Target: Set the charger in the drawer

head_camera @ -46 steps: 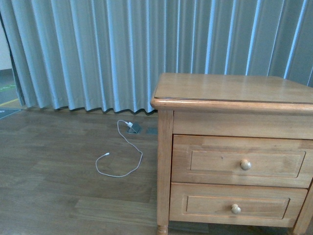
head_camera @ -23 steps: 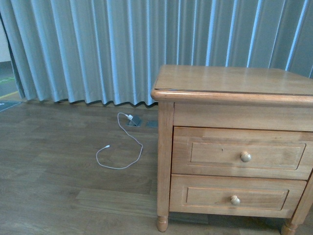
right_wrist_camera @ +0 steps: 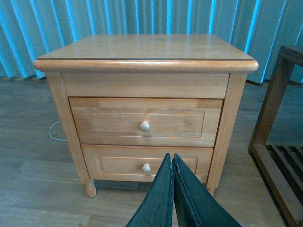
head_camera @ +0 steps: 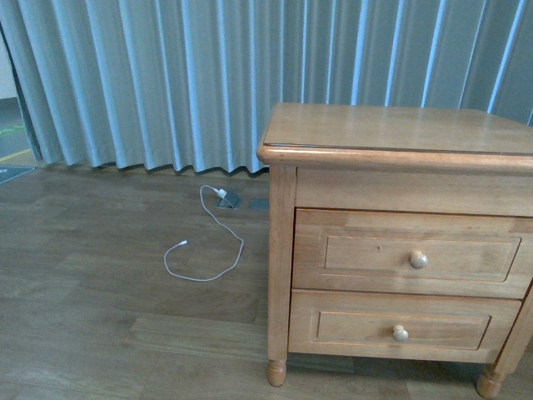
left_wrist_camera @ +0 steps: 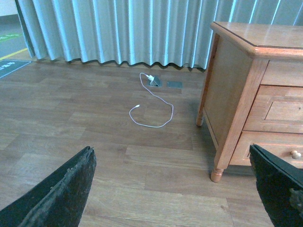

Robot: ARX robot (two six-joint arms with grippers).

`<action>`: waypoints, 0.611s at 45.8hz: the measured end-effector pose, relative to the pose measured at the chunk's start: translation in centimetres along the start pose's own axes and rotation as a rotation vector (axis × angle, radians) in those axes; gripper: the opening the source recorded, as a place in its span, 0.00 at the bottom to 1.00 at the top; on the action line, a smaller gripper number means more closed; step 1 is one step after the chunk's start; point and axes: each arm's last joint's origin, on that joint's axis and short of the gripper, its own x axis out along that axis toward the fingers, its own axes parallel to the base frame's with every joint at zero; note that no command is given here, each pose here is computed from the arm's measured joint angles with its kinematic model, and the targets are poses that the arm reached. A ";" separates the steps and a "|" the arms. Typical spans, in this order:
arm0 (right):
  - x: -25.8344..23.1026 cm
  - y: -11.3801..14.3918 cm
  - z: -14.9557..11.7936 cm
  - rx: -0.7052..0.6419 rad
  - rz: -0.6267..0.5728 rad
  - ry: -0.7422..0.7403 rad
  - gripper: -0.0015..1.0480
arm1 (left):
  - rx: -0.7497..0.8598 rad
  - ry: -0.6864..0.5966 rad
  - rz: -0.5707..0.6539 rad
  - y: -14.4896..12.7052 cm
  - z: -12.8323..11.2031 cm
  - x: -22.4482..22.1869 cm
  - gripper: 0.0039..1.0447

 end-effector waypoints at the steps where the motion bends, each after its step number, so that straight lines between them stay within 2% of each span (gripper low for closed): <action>1: 0.0 0.0 0.0 0.000 0.000 0.000 0.02 | 0.000 0.000 0.000 0.0 0.0 0.0 0.94; 5: -0.8 0.0 -0.5 -0.001 0.000 0.035 0.02 | 0.000 0.000 0.000 0.0 0.0 0.0 0.94; 24: -1.1 0.0 -0.3 -0.001 0.000 0.005 0.02 | 0.000 0.000 0.000 0.0 0.0 0.0 0.94; 28: -1.1 0.0 -0.3 -0.002 0.000 0.005 0.14 | 0.000 0.000 0.000 0.0 0.0 0.0 0.94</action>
